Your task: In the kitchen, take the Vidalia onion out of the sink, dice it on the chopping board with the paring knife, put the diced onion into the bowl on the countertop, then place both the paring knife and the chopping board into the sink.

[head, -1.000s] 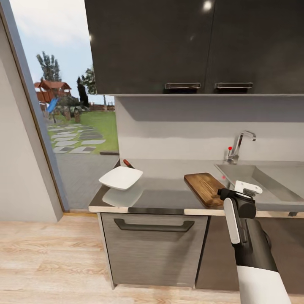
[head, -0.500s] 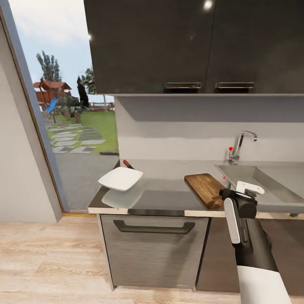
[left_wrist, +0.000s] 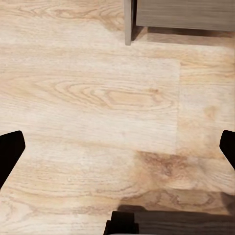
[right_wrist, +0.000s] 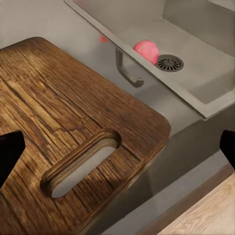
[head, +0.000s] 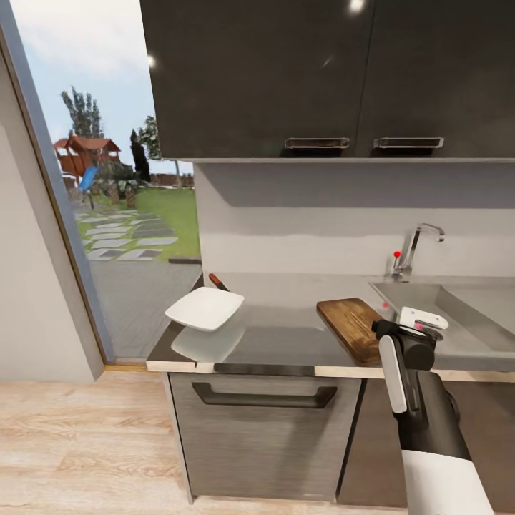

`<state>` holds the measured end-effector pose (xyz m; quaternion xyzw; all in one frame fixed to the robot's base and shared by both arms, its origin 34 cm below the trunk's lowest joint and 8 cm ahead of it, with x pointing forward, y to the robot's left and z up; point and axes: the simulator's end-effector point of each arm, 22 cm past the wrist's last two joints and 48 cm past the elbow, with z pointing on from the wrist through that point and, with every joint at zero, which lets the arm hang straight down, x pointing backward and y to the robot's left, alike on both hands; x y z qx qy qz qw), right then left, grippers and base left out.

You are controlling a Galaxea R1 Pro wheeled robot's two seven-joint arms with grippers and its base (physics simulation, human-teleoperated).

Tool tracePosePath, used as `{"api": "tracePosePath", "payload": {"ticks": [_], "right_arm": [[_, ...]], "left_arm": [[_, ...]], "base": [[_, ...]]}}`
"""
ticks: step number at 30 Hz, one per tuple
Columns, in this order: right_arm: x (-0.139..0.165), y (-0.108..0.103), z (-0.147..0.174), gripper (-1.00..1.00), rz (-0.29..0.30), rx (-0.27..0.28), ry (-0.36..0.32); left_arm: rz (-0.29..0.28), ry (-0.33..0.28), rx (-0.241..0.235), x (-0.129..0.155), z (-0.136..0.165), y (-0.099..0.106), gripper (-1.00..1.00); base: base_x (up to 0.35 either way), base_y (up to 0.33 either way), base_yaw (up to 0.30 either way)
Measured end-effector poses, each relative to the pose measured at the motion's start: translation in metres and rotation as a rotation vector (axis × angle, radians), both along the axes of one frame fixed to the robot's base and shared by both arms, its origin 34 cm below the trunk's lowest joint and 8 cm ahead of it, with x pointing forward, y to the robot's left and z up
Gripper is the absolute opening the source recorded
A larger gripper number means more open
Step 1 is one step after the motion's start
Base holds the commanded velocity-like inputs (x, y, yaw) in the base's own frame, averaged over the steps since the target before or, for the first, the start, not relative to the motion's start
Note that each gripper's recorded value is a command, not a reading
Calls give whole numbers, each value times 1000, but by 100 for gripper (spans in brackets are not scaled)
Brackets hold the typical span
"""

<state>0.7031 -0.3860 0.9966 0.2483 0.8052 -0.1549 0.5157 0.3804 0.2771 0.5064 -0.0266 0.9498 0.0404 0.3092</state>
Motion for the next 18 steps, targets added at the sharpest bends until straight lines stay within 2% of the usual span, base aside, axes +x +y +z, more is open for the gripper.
{"api": "tracePosePath", "payload": {"ticks": [11,18], "right_arm": [[0,-11,-18,100,-9,-17,53],[-3,-21,-20,100,-38,-72,77]], "left_arm": [[-1,0,0,0,0,0,100],[-1,0,0,0,0,0,100]], "base": [[0,0,0],[0,0,0]]}}
